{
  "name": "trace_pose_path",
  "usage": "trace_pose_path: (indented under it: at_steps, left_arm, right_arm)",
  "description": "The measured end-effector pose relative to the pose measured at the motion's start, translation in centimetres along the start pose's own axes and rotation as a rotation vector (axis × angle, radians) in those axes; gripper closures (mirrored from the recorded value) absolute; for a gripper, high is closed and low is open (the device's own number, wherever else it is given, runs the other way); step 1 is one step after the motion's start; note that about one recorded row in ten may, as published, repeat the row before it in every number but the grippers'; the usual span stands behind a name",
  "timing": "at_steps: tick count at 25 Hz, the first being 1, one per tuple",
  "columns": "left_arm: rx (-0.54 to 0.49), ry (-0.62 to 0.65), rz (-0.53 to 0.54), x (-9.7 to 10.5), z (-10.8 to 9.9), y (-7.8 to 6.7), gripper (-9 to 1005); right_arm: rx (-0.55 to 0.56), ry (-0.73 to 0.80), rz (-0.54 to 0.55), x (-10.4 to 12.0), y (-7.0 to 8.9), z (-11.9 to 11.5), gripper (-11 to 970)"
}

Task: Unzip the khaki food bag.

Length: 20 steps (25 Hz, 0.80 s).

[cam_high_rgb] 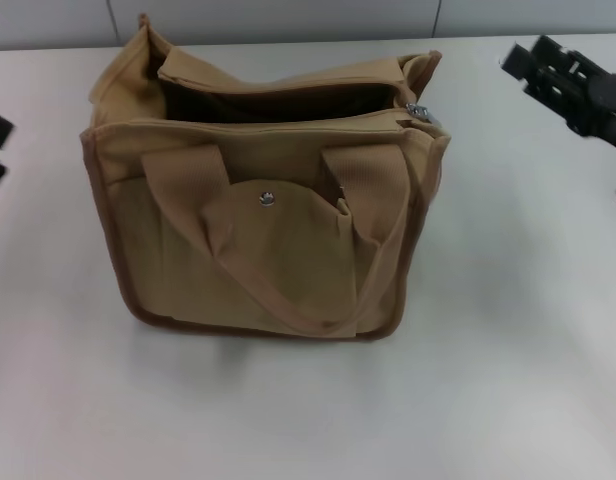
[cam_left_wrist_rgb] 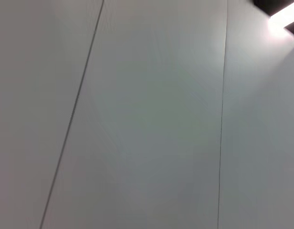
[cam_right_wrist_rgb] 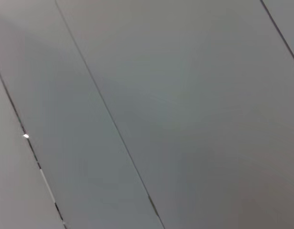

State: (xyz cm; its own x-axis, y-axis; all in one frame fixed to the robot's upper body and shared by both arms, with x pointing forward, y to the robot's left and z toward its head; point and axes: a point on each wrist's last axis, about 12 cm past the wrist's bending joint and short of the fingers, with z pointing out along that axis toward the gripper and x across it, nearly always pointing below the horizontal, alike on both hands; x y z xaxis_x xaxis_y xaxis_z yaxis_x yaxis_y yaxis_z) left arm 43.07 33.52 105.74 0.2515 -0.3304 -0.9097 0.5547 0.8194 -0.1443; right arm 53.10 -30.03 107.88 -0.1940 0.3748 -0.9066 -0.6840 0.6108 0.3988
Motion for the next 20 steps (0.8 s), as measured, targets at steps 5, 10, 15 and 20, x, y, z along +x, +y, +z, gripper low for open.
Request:
trace_pose_path:
  at_steps: [5,10,15,20]
  left_arm:
    - [0.027,-0.015,-0.034,-1.7,-0.8,1.1,184]
    - [0.266,0.164,-0.086,-3.6,-0.5,2.5,184]
    - [0.545,0.447,-0.11,-3.7,0.4,3.0,184]
    - [0.716,0.602,-0.134,-2.9,1.2,2.4,184]
  right_arm:
    - [-0.072,-0.048,-0.029,-0.4,1.1,-2.8,278]
    - [-0.255,0.052,-0.121,-0.6,2.7,-5.0,226]
    - [-0.49,0.241,-0.181,1.6,4.8,-5.5,205]
    - [-0.657,0.362,-0.152,3.8,6.7,-3.9,205]
